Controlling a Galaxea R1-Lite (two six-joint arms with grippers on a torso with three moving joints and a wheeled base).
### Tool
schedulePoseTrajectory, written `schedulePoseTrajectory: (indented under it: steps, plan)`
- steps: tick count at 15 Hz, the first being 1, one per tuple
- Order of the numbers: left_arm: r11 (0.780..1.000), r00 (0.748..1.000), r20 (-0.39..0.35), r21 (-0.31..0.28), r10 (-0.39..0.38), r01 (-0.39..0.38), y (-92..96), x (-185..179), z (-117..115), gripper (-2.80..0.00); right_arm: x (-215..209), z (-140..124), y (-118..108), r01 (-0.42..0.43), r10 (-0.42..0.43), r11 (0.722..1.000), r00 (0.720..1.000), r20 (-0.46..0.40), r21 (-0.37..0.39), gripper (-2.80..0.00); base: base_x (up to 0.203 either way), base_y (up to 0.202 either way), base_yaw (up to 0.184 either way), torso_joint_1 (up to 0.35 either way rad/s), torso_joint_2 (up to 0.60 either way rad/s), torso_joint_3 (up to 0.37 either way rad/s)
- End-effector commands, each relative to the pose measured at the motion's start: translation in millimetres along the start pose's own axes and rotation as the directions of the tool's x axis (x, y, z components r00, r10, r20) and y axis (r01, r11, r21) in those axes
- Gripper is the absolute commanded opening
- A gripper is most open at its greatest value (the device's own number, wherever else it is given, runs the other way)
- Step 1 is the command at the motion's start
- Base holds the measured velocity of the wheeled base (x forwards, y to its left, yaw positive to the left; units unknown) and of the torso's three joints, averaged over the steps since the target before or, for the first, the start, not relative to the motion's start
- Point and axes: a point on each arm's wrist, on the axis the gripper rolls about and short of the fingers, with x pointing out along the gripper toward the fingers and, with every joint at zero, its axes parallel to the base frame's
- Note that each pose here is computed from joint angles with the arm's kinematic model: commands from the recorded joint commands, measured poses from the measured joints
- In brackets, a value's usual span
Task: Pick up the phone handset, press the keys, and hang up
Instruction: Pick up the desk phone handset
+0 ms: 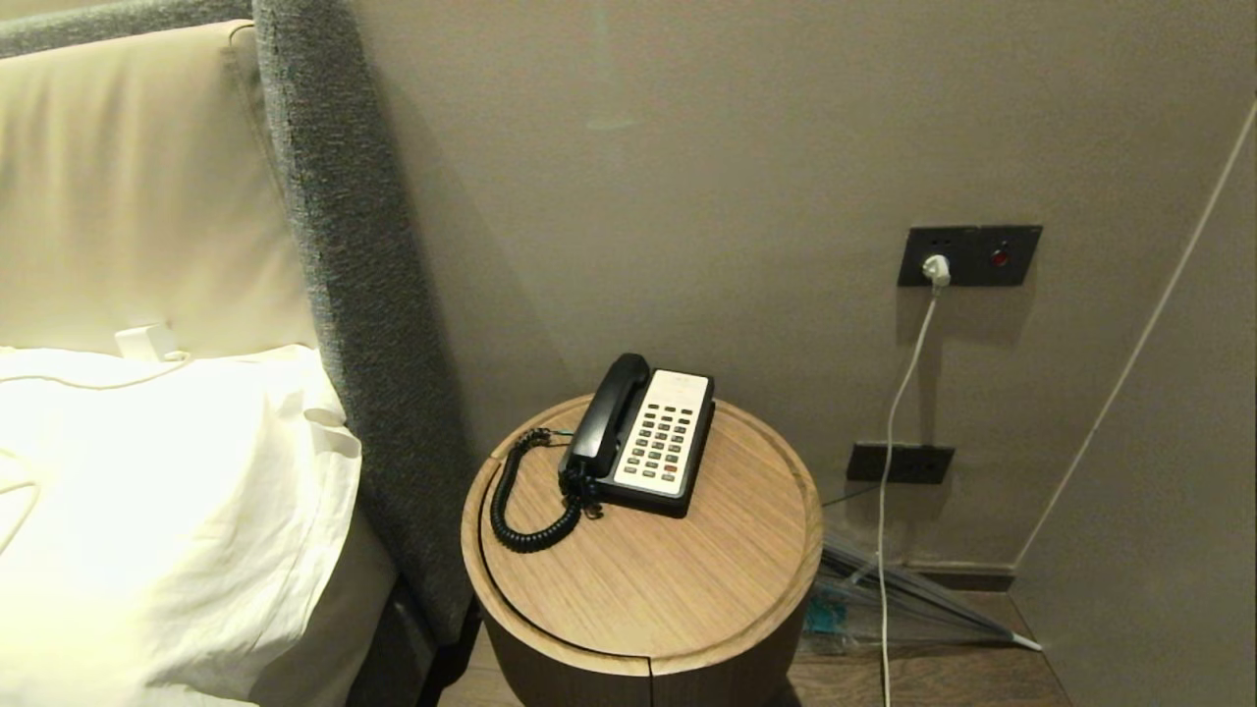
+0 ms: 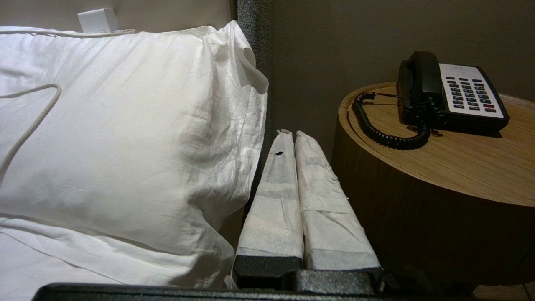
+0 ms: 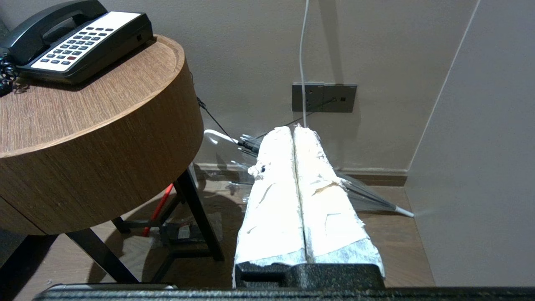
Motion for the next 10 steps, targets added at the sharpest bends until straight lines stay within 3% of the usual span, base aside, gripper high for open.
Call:
schedulePoseTrajectory:
  steps: [1,10]
  plan:
    - [1.0,0.999,-0.041,0.0,0.0,0.0,-0.1,2.2,-11.3,-2.8,0.0,0.0,0.0,0.0,0.0,1.0,1.0,0.0,0.0,-2.8,0.0,0.0,0.0,0.0,0.0,0.0]
    - [1.0,0.999,-0.041,0.003,0.0,0.0,-0.1,2.2,-11.4,-2.8,0.0,0.0,0.0,0.001,-0.001,1.0,1.0,0.0,0.0,-2.8,0.0,0.0,0.0,0.0,0.0,0.0]
